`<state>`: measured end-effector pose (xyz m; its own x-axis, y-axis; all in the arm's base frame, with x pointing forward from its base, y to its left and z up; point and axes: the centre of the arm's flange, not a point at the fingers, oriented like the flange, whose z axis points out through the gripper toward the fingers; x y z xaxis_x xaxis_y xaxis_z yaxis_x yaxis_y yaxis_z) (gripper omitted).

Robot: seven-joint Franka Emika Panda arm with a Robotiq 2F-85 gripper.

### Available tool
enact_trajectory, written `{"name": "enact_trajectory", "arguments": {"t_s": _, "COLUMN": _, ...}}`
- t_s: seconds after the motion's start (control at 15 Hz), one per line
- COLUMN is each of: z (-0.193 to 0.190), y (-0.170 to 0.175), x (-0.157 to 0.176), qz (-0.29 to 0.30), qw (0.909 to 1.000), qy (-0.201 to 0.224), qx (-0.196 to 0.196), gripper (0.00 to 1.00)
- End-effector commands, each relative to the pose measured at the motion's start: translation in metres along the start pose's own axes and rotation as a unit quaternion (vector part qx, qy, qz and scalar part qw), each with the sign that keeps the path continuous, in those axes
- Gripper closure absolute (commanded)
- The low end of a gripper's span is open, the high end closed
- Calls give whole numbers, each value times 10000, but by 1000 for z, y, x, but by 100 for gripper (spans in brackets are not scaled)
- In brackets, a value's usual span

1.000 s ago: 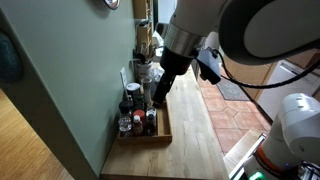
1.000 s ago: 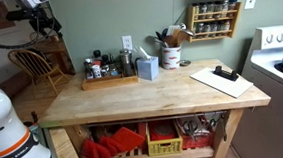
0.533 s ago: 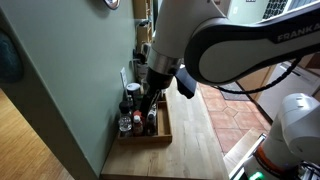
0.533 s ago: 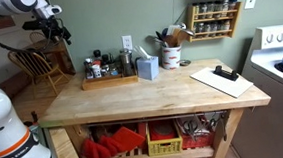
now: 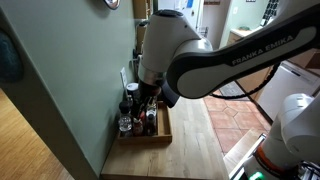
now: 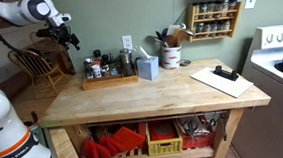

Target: Move the brown bottle from the spice tray to the counter

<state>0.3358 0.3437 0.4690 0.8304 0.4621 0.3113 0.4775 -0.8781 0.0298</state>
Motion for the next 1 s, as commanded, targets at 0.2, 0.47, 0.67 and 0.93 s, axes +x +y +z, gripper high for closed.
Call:
{"name": "enact_trajectory", "arguments": {"t_s": 0.2, "z": 44, "y": -13, "x": 28, "qz": 426, "qw": 9983, "qy": -19, "qx": -400, "gripper": 0}}
{"name": "enact_trajectory", "arguments": {"t_s": 0.47, "z": 62, "y": -19, "x": 31, "qz": 521, "qw": 9966, "qy": 23, "qx": -643, "gripper": 0}}
{"name": "enact_trajectory", "arguments": {"t_s": 0.67, "z": 76, "y": -20, "x": 34, "qz": 598, "qw": 9950, "qy": 56, "qx": -793, "gripper": 0}}
{"name": "enact_trajectory", "arguments": {"t_s": 0.93, "z": 93, "y": -19, "x": 37, "qz": 623, "qw": 9936, "qy": 43, "qx": -941, "gripper": 0}}
